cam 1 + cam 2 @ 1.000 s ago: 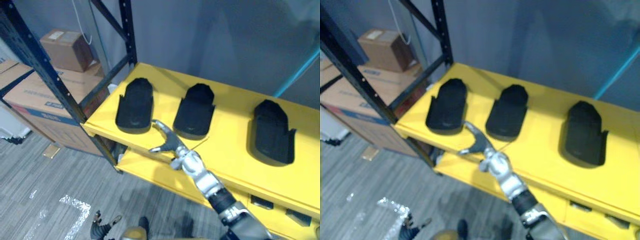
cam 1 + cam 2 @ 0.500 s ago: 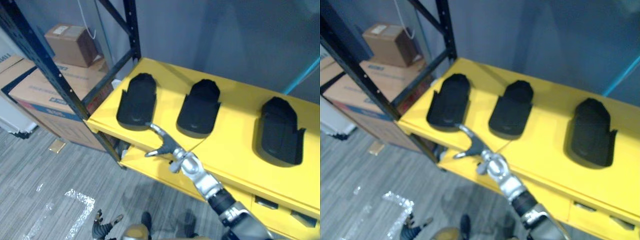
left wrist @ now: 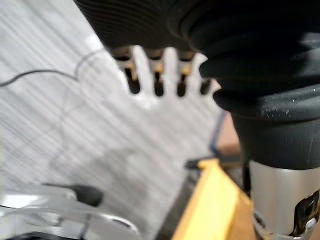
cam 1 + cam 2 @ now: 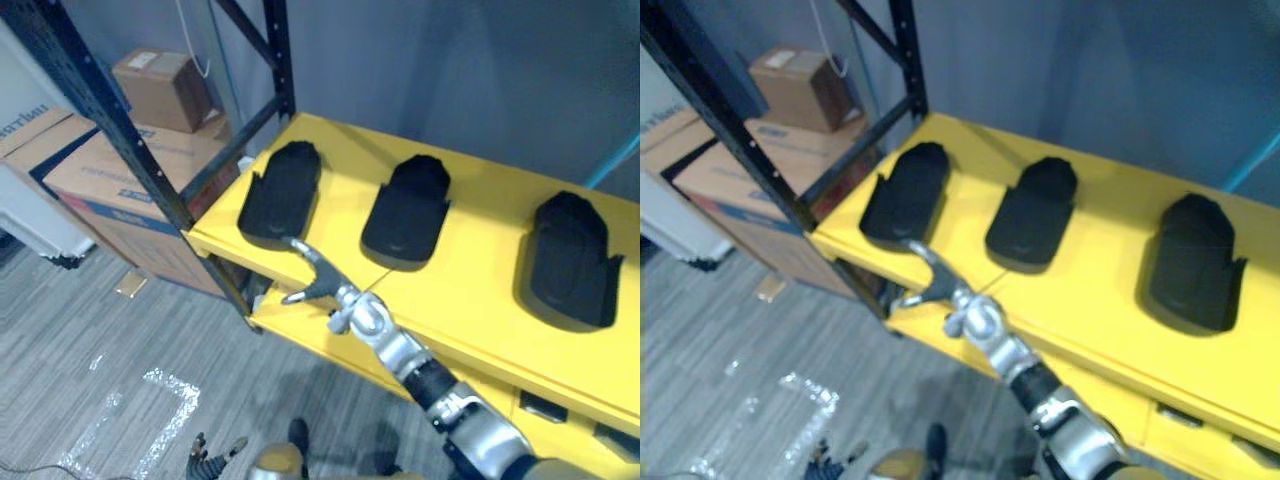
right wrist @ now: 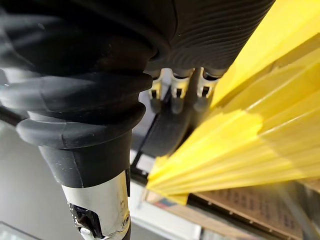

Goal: Walk over and take plastic housings, then place them on the shelf

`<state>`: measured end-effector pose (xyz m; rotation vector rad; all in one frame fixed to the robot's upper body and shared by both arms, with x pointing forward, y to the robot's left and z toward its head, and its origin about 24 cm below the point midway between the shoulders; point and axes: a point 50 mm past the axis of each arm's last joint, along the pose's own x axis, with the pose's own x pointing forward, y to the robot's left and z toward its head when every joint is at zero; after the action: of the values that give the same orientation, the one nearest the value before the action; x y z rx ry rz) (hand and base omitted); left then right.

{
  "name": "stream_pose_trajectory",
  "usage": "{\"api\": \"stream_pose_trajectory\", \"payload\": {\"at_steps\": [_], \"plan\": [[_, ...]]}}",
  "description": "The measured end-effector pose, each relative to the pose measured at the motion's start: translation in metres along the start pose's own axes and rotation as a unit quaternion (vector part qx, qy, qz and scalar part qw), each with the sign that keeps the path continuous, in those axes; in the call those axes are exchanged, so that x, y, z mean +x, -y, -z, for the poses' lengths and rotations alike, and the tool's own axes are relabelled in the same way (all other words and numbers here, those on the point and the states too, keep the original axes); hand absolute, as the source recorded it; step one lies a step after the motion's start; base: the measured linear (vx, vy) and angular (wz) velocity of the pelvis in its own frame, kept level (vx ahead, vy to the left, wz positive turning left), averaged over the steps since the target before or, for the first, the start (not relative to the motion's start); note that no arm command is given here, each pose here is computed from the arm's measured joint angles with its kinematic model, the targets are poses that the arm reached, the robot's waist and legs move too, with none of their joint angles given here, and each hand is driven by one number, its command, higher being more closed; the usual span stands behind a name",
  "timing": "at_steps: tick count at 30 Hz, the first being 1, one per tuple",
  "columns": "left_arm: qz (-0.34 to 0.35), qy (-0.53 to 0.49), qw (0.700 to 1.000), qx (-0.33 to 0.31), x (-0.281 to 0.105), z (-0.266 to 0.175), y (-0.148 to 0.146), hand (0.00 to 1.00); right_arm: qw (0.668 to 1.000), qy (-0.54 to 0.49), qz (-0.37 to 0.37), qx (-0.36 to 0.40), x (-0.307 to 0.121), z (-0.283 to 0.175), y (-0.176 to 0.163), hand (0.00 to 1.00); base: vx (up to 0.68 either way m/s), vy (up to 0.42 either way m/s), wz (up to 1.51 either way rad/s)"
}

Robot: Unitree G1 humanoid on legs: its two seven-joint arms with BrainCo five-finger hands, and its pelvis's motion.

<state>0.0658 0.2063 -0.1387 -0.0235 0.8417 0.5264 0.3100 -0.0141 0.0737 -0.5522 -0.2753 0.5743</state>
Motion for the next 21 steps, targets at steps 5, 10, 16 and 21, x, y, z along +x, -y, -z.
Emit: {"api": "stream_pose_trajectory", "payload": {"at_steps": [5, 10, 16, 21], "plan": [[0.015, 0.002, 1.0, -0.001, 0.003, -0.004, 0.005, 0.0, 0.998, 0.017, 0.062, -0.015, 0.01, -0.01, 0.026, 0.0, 0.03, 0.005, 0.09], [0.038, 0.044, 0.998, -0.005, 0.017, -0.034, 0.017, 0.0, 0.985, 0.075, 0.152, -0.037, 0.015, -0.033, 0.073, 0.0, -0.1, 0.01, 0.01], [0.038, 0.049, 0.998, -0.004, 0.018, -0.037, 0.017, 0.0, 0.974, 0.157, 0.157, -0.043, 0.009, -0.06, 0.079, 0.0, -0.1, 0.006, -0.19], [0.039, 0.051, 0.998, -0.005, 0.019, -0.039, 0.018, 0.0, 0.974, 0.182, 0.131, -0.041, 0.007, -0.068, 0.08, 0.0, -0.02, -0.003, -0.07]]}}
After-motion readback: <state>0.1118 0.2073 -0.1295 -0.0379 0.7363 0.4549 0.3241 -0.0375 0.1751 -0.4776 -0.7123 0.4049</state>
